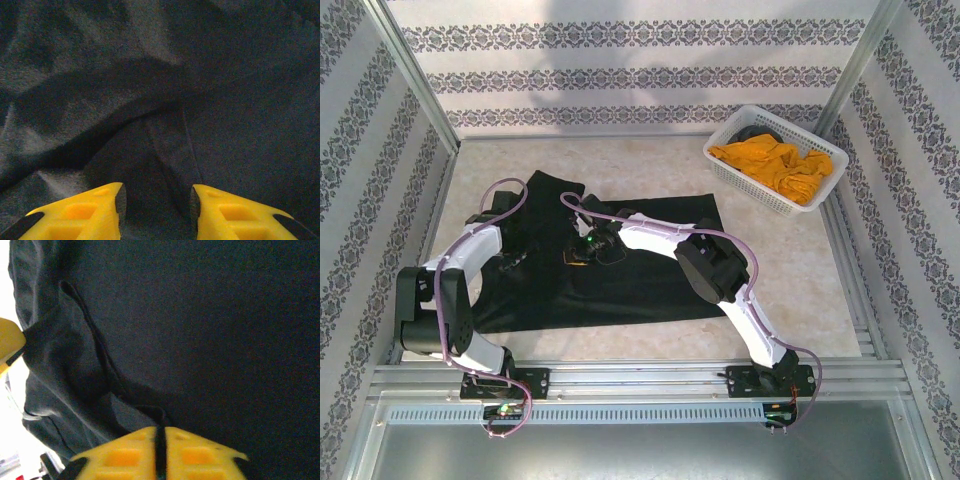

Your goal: Fold and stack the t-shirts

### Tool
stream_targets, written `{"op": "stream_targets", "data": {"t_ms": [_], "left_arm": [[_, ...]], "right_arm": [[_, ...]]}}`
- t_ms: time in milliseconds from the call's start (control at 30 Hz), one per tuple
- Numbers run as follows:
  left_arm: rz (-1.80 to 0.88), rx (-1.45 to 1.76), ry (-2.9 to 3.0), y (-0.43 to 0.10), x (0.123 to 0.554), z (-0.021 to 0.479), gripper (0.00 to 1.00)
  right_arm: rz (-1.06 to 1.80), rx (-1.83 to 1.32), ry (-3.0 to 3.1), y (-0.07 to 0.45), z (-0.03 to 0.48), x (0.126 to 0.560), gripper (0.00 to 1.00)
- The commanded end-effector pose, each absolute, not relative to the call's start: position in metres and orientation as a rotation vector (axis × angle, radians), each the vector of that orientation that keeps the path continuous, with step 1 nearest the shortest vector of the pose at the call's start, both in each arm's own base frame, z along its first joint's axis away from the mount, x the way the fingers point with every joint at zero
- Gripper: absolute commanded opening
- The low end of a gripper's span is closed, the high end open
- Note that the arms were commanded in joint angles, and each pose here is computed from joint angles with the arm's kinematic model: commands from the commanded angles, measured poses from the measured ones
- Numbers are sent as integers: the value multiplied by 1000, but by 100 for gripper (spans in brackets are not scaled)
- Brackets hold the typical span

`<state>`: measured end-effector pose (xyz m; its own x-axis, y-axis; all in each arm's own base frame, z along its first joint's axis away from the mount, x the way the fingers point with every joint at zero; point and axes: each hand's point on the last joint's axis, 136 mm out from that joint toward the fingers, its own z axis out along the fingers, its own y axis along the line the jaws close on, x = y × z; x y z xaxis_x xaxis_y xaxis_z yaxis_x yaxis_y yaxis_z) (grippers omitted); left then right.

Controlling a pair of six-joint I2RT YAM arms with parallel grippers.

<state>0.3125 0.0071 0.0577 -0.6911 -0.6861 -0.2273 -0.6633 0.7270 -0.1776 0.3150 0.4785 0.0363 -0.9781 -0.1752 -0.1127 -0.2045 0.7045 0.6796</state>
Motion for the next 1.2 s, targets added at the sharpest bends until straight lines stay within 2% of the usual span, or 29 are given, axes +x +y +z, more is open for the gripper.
{"op": "stream_targets", "data": {"t_ms": [0,33,300,433,733,1167], "left_arm": [[-56,-1100,2640,16,303,63,40],[-51,-1103,2637,17,302,63,40],[-28,-1151,2604,30,304,65,40],[-25,-1165,2567,38,312,68,44],[-18,-1078,2558,44,347,71,46],[-30,-978,2700,26,360,35,38]], "right_arm": [[1138,-333,2852,478,38,321,3],[1136,-336,2837,477,42,322,0],[1173,-398,2621,474,101,337,0],[1189,-437,2591,474,112,335,0],[1195,-431,2648,469,90,326,0],[1226,-380,2736,470,58,318,0]]}}
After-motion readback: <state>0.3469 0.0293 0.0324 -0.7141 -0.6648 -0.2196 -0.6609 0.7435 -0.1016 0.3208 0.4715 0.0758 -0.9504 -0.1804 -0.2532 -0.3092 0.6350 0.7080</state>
